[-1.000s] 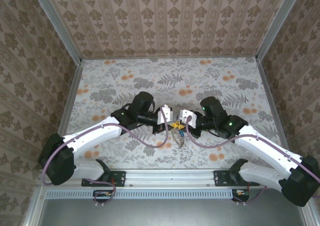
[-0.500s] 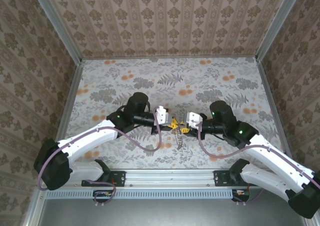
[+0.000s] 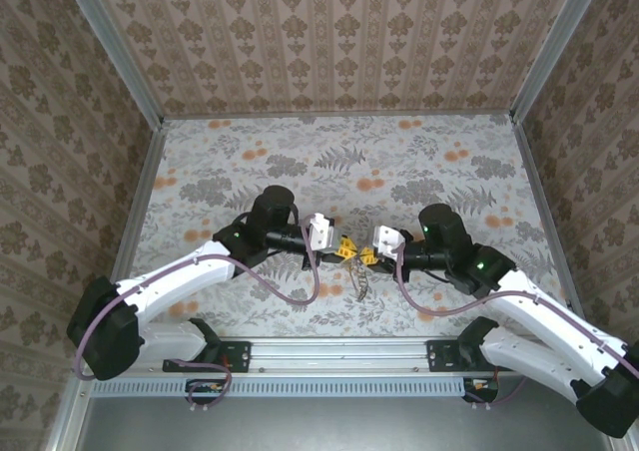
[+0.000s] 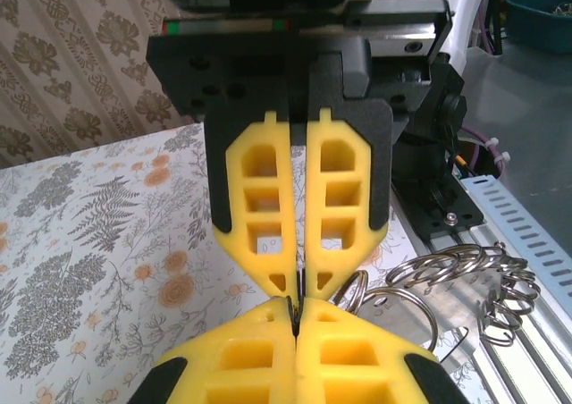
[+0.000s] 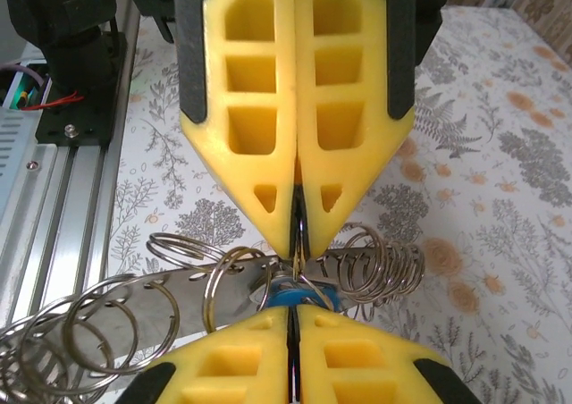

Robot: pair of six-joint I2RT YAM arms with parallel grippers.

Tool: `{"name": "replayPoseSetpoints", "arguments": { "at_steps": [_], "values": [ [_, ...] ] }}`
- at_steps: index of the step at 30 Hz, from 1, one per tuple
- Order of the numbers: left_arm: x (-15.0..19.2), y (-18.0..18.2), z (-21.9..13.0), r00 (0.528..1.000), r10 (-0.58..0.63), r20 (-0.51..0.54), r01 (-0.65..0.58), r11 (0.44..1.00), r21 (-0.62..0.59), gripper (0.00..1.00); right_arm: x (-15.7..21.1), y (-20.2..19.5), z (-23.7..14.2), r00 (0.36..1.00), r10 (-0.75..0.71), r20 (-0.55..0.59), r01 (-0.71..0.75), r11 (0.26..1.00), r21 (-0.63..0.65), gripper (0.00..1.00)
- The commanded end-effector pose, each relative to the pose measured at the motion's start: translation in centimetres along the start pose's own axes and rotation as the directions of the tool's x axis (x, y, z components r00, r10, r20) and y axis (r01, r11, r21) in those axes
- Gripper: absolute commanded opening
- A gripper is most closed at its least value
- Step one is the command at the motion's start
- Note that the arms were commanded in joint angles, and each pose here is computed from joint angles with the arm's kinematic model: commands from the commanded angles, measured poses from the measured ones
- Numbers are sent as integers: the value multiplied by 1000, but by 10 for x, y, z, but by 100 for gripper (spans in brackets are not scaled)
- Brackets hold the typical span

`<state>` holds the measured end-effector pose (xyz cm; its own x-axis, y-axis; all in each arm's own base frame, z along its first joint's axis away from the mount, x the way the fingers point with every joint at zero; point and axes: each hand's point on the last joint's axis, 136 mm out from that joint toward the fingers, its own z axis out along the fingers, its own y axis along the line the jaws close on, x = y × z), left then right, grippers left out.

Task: Put the keys on the keyring

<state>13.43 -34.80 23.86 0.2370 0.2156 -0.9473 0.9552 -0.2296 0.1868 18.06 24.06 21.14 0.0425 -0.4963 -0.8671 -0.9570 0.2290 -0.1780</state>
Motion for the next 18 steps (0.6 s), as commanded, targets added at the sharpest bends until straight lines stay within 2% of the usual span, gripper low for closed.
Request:
{"name": "replayPoseSetpoints", "arguments": {
  "at_steps": [1,5,8,9,11,12,18],
  "values": [
    [-19,-4,-5,996,49,68,-50,999,13,0,-7,-3,2,1000,15,26,-15,1000,-6,13],
    [-19,-3,-3,996,44,78,-45,999,7,0,-7,0,5,999,23,42,-22,999,-25,13],
    [-19,-4,-2,996,43,78,-44,999,9,0,-7,-1,-1,999,-6,49,6,1000,9,17],
    [-19,-3,-3,996,43,77,-43,999,8,0,-7,-3,-4,999,-17,48,16,999,34,19],
    [-19,-4,-3,996,45,79,-46,999,12,0,-5,-8,-12,998,-38,44,34,995,93,30],
    [-20,-5,-3,996,45,81,-46,999,16,0,-5,-9,-16,998,-47,43,42,994,106,31],
    [-20,-8,-2,996,39,82,-41,999,31,0,-9,-7,-22,997,-73,37,69,993,93,33]
  ]
}}
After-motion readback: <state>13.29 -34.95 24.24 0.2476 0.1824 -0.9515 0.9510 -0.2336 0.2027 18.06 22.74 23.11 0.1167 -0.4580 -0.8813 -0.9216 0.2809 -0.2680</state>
